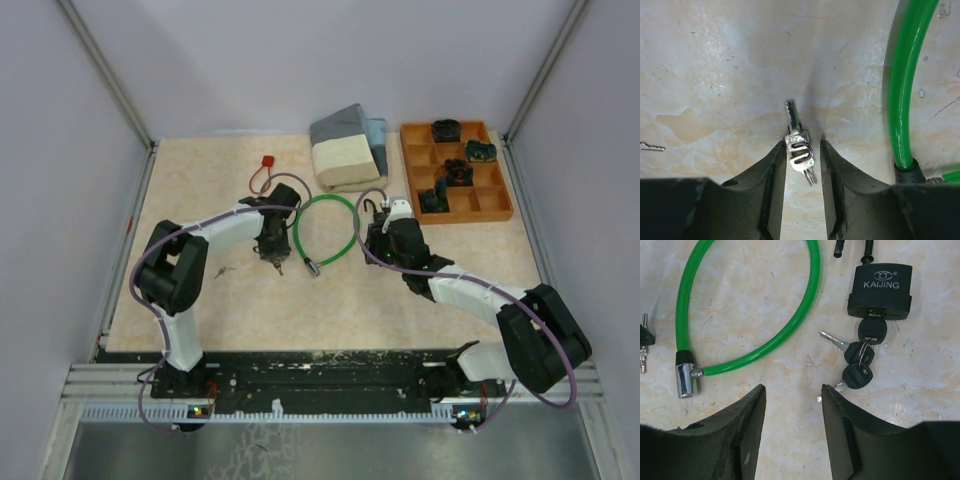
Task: Unlock with the key
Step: Move the key to the center of the board.
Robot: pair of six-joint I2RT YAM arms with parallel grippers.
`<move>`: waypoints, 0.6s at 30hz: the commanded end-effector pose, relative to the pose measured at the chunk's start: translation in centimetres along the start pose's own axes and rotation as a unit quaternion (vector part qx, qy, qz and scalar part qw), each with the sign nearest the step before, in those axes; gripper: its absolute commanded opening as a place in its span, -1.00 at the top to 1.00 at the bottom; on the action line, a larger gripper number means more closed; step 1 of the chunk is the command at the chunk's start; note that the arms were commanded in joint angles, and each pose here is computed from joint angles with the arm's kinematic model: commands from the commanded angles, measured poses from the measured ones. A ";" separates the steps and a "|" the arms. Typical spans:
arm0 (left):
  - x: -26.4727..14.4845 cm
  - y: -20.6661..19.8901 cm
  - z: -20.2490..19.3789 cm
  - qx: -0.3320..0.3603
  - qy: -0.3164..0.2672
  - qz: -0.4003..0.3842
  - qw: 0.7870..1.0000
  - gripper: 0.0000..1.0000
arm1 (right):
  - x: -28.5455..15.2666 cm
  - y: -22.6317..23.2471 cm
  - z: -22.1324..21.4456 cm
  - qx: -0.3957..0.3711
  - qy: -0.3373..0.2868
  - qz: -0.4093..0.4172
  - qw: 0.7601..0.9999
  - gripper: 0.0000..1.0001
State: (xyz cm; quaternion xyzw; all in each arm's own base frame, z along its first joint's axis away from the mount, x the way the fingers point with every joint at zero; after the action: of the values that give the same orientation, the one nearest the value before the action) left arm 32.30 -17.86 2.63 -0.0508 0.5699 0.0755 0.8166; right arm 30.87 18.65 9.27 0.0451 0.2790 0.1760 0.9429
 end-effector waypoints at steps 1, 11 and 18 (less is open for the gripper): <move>3.0 1.9 -2.8 0.011 0.044 0.034 0.998 0.26 | -0.2 1.1 2.5 -0.007 -0.037 0.017 0.999 0.03; 2.4 1.7 -2.2 -0.006 0.024 -0.004 1.000 0.48 | -0.3 1.5 2.6 -0.007 -0.037 0.027 0.999 0.03; 0.6 0.3 -2.1 -0.023 0.004 -0.083 0.996 0.52 | -0.8 2.4 3.0 -0.012 -0.046 0.049 0.998 0.03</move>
State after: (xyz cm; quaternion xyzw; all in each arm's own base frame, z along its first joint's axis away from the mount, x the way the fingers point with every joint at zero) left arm 32.06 -17.38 2.91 -0.0960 0.5475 0.0478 0.8299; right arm 30.61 19.09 9.35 0.0435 0.2795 0.1895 0.9402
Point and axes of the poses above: each gripper's point midway between its finger pads, its own x axis out along the fingers, its own y axis along the line the jaws close on, z = x × y, the point moved 1 cm from there along -x, back along the fingers, and after that the axes turned 3 degrees about -x, right-handed, at the moved point
